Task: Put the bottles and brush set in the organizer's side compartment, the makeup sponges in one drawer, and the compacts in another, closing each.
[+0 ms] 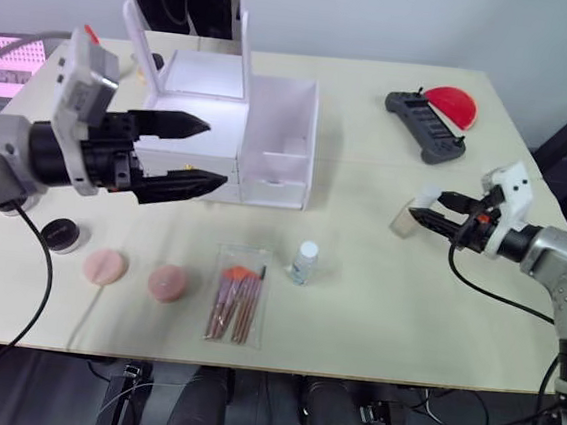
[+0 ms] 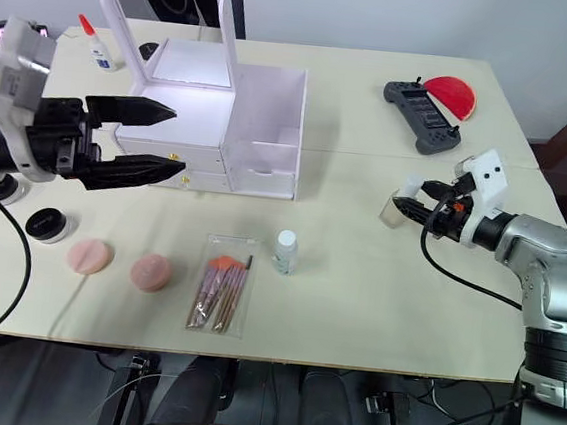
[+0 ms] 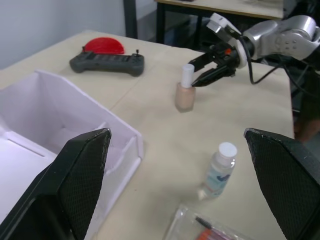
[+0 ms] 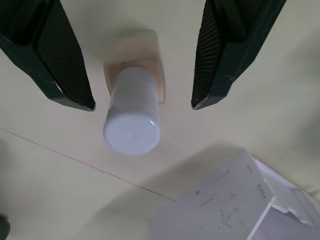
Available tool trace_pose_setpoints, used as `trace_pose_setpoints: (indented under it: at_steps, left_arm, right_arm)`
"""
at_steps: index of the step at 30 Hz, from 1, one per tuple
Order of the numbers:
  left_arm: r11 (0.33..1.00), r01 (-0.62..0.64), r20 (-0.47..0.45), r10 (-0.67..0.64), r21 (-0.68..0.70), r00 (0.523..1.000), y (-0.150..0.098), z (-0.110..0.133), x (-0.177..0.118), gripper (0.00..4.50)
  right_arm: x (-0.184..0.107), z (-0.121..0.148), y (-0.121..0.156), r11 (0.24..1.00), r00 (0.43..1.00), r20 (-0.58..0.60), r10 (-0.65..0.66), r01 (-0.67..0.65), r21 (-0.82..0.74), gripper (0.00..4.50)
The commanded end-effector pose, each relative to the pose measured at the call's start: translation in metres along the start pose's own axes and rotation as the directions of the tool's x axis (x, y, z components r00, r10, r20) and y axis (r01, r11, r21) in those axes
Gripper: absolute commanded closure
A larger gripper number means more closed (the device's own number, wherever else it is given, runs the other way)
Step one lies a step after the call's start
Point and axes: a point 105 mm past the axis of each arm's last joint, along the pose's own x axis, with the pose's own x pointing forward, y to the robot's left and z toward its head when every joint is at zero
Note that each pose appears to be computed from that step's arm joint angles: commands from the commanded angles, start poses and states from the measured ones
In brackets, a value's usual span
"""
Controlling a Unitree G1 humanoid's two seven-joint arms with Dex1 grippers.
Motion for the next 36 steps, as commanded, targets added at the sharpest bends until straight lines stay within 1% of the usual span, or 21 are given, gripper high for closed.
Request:
trace_pose_setpoints:
  at_steps: [1, 4, 6, 7, 10, 11, 17, 19, 20, 22, 24, 25, 27, 28, 30, 33, 36]
  left_arm:
    - [0.998, -0.02, 0.032, 0.018, 0.054, 0.999, -0.002, 0.013, -0.005, 0.0]
    - [0.998, -0.024, 0.032, 0.022, 0.056, 0.999, -0.002, 0.013, -0.005, 0.0]
    - [0.998, -0.034, 0.038, 0.032, 0.056, 0.999, -0.001, 0.013, -0.005, 0.0]
    - [0.997, -0.045, 0.044, 0.042, 0.056, 0.998, 0.0, 0.013, -0.005, 0.0]
    - [0.996, -0.065, 0.057, 0.062, 0.056, 0.996, 0.003, 0.015, -0.007, 0.0]
    - [0.996, -0.071, 0.054, 0.068, 0.058, 0.996, 0.004, 0.014, -0.008, 0.0]
    - [0.994, -0.098, 0.048, 0.095, 0.053, 0.994, 0.009, 0.009, -0.013, 0.0]
    - [0.99, -0.133, 0.029, 0.132, 0.041, 0.991, 0.012, 0.0, -0.022, 0.0]
    - [0.987, -0.158, 0.024, 0.157, 0.023, 0.987, 0.014, -0.006, -0.027, 0.0]
    - [0.982, -0.189, 0.005, 0.189, 0.016, 0.982, 0.015, -0.014, -0.034, 0.0]
    - [0.977, -0.212, -0.007, 0.212, 0.003, 0.977, 0.013, -0.023, -0.041, 0.0]
    - [0.972, -0.234, -0.016, 0.234, -0.003, 0.972, 0.012, -0.028, -0.046, 0.0]
    - [0.965, -0.262, -0.025, 0.262, -0.007, 0.965, 0.01, -0.034, -0.052, 0.0]
    - [0.957, -0.29, -0.019, 0.29, -0.014, 0.957, 0.008, -0.036, -0.056, 0.0]
    - [0.943, -0.331, -0.012, 0.331, -0.026, 0.944, 0.002, -0.041, -0.063, 0.0]
    - [0.932, -0.361, -0.017, 0.36, -0.031, 0.933, -0.006, -0.046, -0.065, 0.0]
    - [0.922, -0.387, -0.023, 0.386, -0.032, 0.922, -0.013, -0.049, -0.067, 0.0]
  right_arm:
    - [0.001, 0.014, -0.003, 0.999, 0.998, 0.055, -0.005, 0.006, -0.033, 1.34]
    - [0.003, 0.015, -0.005, 0.999, 0.998, 0.059, -0.01, 0.012, -0.035, 1.34]
    - [0.003, 0.015, -0.009, 0.999, 0.997, 0.069, -0.031, 0.034, -0.036, 1.85]
    - [0.003, 0.014, -0.009, 0.999, 0.997, 0.071, -0.029, 0.031, -0.033, 2.2]
    - [0.004, 0.012, -0.007, 0.999, 0.997, 0.08, -0.018, 0.021, -0.032, 3.65]
    - [0.005, 0.014, -0.006, 0.999, 0.996, 0.094, -0.013, 0.016, -0.028, 3.77]
    - [0.002, 0.024, -0.003, 0.999, 0.991, 0.135, 0.021, -0.016, -0.034, 3.76]
    - [0.003, 0.047, 0.004, 0.995, 0.981, 0.177, 0.084, -0.074, -0.063, 3.76]
    - [0.004, 0.061, 0.012, 0.989, 0.971, 0.195, 0.137, -0.122, -0.085, 3.76]
    - [0.007, 0.076, 0.023, 0.976, 0.956, 0.207, 0.209, -0.19, -0.109, 3.76]
    - [0.013, 0.096, 0.039, 0.95, 0.928, 0.216, 0.304, -0.279, -0.139, 3.76]
    - [0.02, 0.111, 0.051, 0.925, 0.902, 0.223, 0.371, -0.338, -0.171, 3.76]
    - [0.027, 0.129, 0.065, 0.888, 0.866, 0.219, 0.449, -0.405, -0.217, 3.76]
    - [0.036, 0.142, 0.075, 0.856, 0.835, 0.219, 0.505, -0.452, -0.253, 3.76]
    - [0.05, 0.158, 0.092, 0.786, 0.773, 0.2, 0.602, -0.531, -0.316, 3.76]
    - [0.067, 0.168, 0.104, 0.724, 0.715, 0.184, 0.675, -0.592, -0.354, 3.76]
    - [0.087, 0.171, 0.112, 0.671, 0.678, 0.148, 0.72, -0.626, -0.397, 3.76]
